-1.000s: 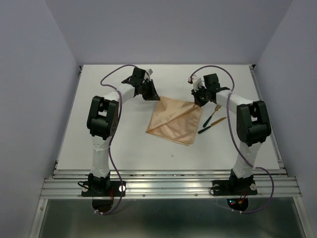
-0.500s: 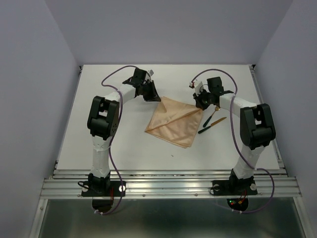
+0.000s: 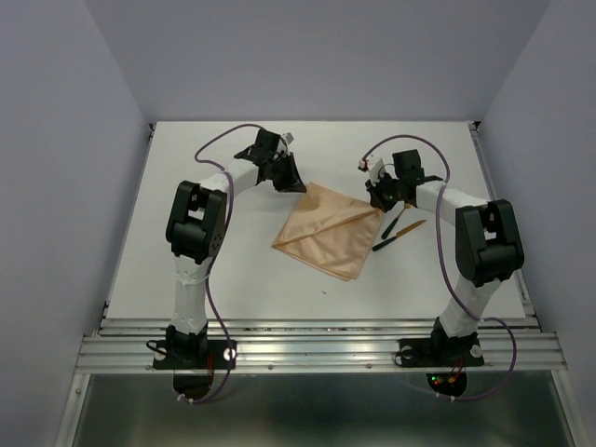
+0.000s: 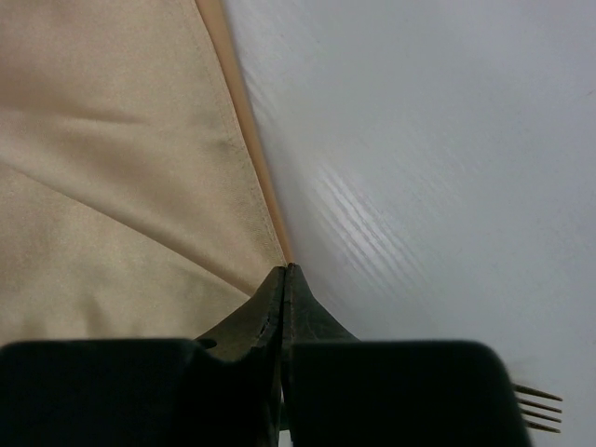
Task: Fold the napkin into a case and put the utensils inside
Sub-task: Smooth out the upper triangle-folded napkin at the center of the board.
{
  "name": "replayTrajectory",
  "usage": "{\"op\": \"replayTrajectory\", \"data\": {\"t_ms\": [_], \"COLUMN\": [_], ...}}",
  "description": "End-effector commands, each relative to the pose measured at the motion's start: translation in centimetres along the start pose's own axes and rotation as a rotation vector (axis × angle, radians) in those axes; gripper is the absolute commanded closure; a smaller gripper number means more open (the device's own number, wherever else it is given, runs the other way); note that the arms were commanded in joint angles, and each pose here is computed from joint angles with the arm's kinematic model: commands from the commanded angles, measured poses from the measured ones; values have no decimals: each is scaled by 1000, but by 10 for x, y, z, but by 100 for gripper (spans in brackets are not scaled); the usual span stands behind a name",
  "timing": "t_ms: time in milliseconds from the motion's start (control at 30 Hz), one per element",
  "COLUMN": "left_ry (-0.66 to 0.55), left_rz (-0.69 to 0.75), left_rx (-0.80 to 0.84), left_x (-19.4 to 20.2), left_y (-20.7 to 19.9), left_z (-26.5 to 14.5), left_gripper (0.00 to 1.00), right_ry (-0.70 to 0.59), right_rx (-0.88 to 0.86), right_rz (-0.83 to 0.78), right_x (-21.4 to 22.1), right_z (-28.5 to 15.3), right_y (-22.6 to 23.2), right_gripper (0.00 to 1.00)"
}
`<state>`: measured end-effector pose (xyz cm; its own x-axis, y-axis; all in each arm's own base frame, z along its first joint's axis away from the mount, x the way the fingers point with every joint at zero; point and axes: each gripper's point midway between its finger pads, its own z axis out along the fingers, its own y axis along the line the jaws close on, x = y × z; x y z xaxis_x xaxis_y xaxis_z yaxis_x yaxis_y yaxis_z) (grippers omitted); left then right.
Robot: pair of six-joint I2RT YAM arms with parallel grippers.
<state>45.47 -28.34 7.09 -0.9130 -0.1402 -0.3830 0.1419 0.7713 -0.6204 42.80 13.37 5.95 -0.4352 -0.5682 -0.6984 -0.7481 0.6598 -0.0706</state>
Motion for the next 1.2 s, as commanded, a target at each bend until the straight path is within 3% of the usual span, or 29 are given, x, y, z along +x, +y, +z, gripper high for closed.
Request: {"op": "replayTrajectory", "data": {"t_ms": [0,500,567,667,833,1033,1167], "left_ry": [-67,-31,-27,-40,-115,-129,-102], "left_rz": [54,64,66,76,105,113,102], "left_rx": [66,70,61,31,-34,-47,-43], "left_x": [-22,-10,-9,-11,-25,-26,-17], "left_y": [-33,-37,-36,-34,-38,-37,-32], "left_z": [-21,-10,-8,-12,-37,-44,-35], "left_gripper": [100,99,83,69,58,59,66], "right_ry": [-59,-27,-22,-29,-35,-51,-52], "right_rx": [32,102,99,92,83,74,81], "right_rz": [-34,-2,3,9,13,18,21], "right_x": [-14,5,8,7,8,7,10], "right_z": [-14,-28,-28,-28,-30,-30,-30], "right_y": [-6,-6,-4,-2,2,5,6], "right_gripper": [99,99,99,99,99,99,99]}}
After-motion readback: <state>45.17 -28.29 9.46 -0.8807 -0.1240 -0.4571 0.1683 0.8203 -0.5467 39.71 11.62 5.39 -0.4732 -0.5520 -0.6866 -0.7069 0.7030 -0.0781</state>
